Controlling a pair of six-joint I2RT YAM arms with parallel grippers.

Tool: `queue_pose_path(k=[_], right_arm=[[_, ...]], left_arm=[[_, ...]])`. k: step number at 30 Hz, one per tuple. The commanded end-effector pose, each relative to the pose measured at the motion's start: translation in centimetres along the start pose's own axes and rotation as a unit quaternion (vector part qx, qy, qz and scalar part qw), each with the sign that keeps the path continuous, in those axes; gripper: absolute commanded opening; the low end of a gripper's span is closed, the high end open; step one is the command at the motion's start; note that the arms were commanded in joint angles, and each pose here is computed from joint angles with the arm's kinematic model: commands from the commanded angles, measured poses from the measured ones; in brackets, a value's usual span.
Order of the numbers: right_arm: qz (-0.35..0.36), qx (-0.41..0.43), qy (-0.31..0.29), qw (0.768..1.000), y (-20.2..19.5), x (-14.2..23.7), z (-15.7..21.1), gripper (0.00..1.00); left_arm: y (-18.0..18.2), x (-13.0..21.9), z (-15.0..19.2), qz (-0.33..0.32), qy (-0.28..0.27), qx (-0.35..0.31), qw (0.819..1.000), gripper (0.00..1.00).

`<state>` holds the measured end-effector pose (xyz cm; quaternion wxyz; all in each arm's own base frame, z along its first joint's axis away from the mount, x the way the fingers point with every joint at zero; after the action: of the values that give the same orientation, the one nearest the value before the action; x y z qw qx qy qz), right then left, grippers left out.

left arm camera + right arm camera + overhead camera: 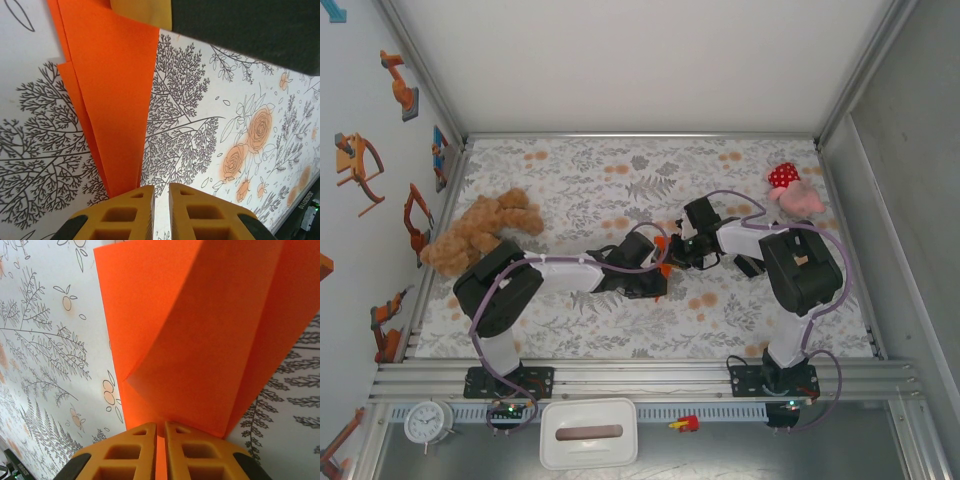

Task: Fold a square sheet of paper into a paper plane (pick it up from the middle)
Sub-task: Fold the wing for the fifth time at the center of the table.

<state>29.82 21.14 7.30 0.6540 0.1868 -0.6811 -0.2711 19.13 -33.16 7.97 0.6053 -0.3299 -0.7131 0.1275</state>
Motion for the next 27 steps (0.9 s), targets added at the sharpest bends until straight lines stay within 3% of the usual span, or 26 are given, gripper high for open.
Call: queue_pose_path(k=[1,9,17,27], right_arm=[[0.026,-0.013,0.010,1.000,-1.1,-0.8,0.3,0.13],[0.026,-0.012,0.010,1.000,-1.0,-0.8,0.3,0.13],[0.023,-0.010,0.008,1.000,-0.8,-0.6,0.2,0.13],[0.022,-0.010,0.008,1.000,-0.8,-0.6,0.2,0.13]], left_arm=[[0.5,-0.7,0.6,-0.007,0.012,0.011,1.000,0.17],[0.0,-0.5,0.4,0.005,0.006,0.011,1.000,0.17],[-1.1,2.4,-1.1,0.024,-0.047,-0.002,0.999,0.21],[-0.1,0.8,-1.7,0.010,-0.037,0.022,0.999,0.18]])
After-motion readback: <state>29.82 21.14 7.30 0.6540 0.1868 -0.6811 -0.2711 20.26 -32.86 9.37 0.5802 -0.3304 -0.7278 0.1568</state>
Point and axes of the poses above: each hand's point on the last joint's axis, 136 mm out from that joint toward the fingers, its own x axis back along the fingers, its own y axis along the line the jaws close on, z = x × y, the point moved 7 cm from there along x, back along the fingers, and after that the axes turned 5 degrees about -x, right-handed, at the moved point
